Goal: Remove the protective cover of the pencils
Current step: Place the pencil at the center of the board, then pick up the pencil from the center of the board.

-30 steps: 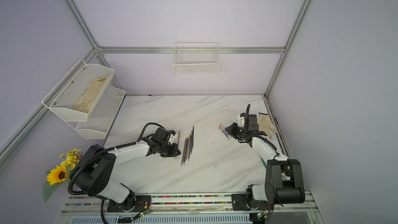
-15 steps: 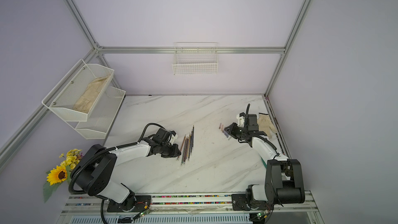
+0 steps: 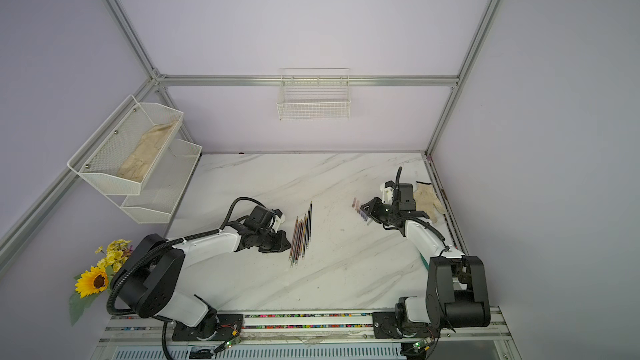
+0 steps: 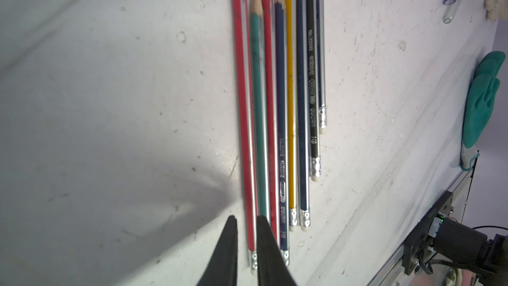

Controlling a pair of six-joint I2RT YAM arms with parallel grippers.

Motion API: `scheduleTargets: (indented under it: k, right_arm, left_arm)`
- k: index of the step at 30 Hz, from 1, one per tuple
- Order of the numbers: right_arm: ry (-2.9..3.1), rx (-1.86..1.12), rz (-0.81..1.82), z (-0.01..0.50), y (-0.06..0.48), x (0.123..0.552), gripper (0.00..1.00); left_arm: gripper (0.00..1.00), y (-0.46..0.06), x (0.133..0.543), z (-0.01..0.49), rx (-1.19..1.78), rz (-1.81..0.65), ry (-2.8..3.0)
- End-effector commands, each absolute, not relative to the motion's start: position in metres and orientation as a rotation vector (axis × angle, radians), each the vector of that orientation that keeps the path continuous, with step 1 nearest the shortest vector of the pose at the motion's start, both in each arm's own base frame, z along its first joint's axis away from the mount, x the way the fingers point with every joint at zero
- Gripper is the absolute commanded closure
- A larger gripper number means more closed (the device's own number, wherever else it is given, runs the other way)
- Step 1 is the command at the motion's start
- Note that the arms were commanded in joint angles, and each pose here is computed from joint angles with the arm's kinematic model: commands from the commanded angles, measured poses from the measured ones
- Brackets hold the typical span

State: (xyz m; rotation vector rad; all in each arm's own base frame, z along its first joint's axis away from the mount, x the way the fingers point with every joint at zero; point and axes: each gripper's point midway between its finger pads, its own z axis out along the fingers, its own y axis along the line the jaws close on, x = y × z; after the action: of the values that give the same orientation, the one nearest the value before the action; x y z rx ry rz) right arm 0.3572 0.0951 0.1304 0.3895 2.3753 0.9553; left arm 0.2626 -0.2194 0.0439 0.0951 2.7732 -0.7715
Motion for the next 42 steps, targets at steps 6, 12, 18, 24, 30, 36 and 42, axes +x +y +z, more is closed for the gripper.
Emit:
scheduleTargets:
  k: [6,12,18,24,30,36,42]
  right_arm:
    - [2.324,0.311,0.953,0.148,0.098,0.357,0.75]
    - [2.309,0.296,0.947,0.144,0.097,0.356,0.73]
    - [2.308,0.269,0.984,0.140,0.102,0.361,0.72]
    - [2.345,0.274,1.009,0.121,0.105,0.362,0.72]
    - [2.348,0.279,1.029,0.120,0.107,0.362,0.72]
    - [2.353,0.282,1.024,0.116,0.106,0.359,0.72]
    - [2.355,0.287,1.042,0.114,0.108,0.361,0.72]
  left_arm:
    - [0.77,-0.179,0.288,0.094,-0.060,-0.605,2.643]
    - [0.76,-0.124,0.285,0.084,-0.233,-0.347,2.671]
    - [0.76,-0.100,0.281,0.062,-0.296,-0.126,2.748]
    - [0.73,-0.092,0.279,0.054,-0.282,-0.035,2.782]
    - [0.72,-0.097,0.278,0.041,-0.249,-0.013,2.828]
    - [0.72,-0.098,0.277,0.026,-0.230,0.043,2.887]
    - [0.66,-0.108,0.284,0.039,-0.241,-0.024,2.843]
